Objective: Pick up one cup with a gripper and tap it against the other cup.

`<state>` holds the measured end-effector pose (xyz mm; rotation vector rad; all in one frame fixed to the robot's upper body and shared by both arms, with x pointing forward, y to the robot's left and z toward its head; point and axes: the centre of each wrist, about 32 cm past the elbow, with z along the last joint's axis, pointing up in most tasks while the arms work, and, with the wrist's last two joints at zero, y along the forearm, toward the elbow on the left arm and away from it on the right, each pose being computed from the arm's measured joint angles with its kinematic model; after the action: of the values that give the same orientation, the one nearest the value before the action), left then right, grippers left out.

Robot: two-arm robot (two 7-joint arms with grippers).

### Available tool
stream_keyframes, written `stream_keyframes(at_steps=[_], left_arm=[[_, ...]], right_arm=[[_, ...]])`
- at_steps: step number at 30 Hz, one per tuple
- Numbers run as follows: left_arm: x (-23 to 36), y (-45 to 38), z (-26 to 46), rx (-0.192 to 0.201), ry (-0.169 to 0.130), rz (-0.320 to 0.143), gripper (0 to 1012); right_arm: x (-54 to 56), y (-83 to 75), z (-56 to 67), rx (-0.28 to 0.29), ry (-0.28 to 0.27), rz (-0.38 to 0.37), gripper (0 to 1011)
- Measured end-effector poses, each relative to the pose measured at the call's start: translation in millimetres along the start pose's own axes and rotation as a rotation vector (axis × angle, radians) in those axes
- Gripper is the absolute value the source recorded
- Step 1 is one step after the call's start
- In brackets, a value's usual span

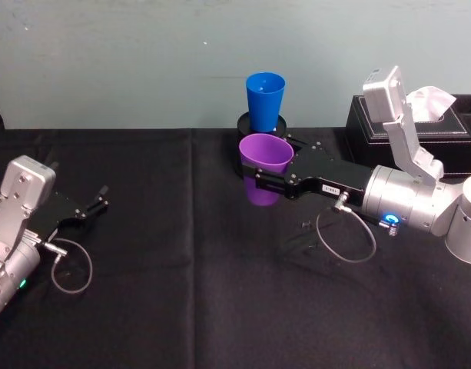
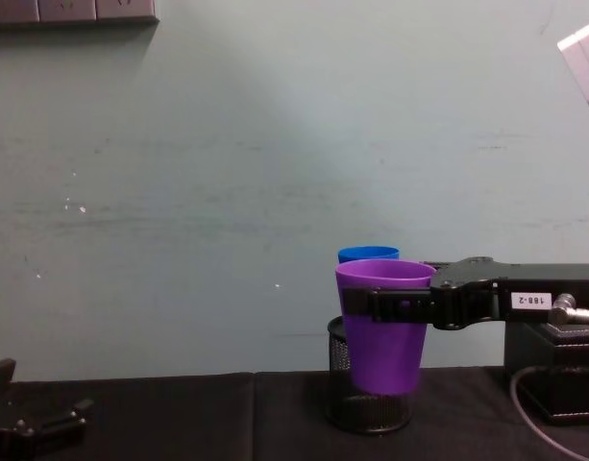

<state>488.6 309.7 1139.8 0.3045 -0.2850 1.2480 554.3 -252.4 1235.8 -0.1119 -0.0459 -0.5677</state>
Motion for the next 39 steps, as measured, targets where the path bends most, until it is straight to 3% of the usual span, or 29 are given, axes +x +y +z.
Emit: stream_keyframes(at_steps=[39], left_arm=[[0.0,0.0,0.0,0.000,0.000,0.000,1000]], right_arm=[[0.0,0.0,-0.1,0.000,0.000,0.000,724]])
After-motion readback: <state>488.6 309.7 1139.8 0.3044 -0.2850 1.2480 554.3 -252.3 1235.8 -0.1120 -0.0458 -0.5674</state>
